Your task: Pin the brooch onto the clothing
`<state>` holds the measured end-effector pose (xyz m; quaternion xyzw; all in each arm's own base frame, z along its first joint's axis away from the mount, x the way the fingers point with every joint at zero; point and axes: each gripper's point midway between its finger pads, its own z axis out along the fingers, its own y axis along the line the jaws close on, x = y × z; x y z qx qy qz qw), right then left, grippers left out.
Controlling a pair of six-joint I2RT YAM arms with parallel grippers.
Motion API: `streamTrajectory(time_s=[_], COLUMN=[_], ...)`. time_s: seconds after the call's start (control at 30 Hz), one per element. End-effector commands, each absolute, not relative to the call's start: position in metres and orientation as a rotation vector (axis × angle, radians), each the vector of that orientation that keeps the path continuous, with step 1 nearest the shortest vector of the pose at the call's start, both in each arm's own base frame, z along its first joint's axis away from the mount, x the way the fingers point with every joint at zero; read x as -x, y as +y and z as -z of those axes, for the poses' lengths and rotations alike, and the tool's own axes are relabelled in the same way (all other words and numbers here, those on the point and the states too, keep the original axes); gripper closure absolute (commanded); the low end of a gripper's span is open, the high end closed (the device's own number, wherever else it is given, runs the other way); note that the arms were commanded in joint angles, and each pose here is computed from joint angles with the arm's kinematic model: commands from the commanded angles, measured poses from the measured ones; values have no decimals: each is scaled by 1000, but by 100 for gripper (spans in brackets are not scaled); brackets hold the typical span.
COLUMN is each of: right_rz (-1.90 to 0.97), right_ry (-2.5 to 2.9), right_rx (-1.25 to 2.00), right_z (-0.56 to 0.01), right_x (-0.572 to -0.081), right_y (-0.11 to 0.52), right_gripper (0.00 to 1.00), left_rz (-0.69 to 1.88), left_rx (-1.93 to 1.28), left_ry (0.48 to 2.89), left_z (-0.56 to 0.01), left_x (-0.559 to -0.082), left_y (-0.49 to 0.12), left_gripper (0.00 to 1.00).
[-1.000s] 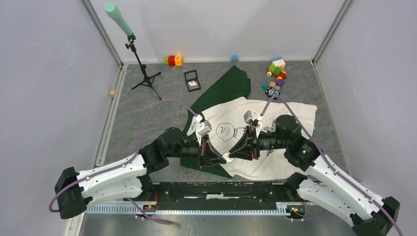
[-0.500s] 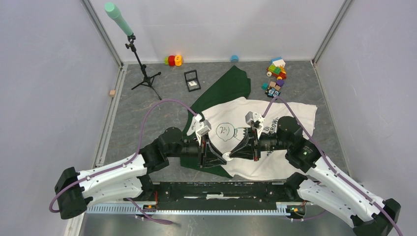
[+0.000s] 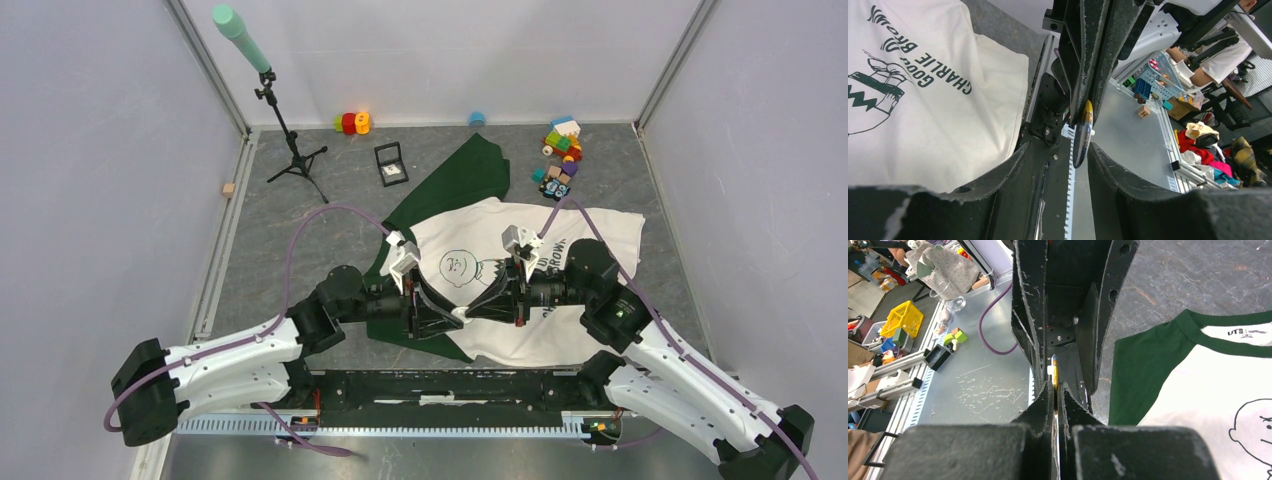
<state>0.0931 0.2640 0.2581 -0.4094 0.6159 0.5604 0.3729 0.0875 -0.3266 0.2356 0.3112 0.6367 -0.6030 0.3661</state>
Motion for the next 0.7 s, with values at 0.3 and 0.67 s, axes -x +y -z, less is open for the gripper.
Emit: streamTrajectory(time_s=[0.3,0.67], right_rz=[-1437,-1435], right_ry=[1508,1503], right_rx=[1043,1042], right_z=[-270,-272], right_x=[-95,-96], right_y=[266,266], right_gripper=[100,100], left_rz=[1613,1600], left_rx=[-734,-745], left_ry=[1566,1600], left_z=[-253,-245], left_x=[-92,-91], left_y=[-333,-332], left_gripper=[70,66])
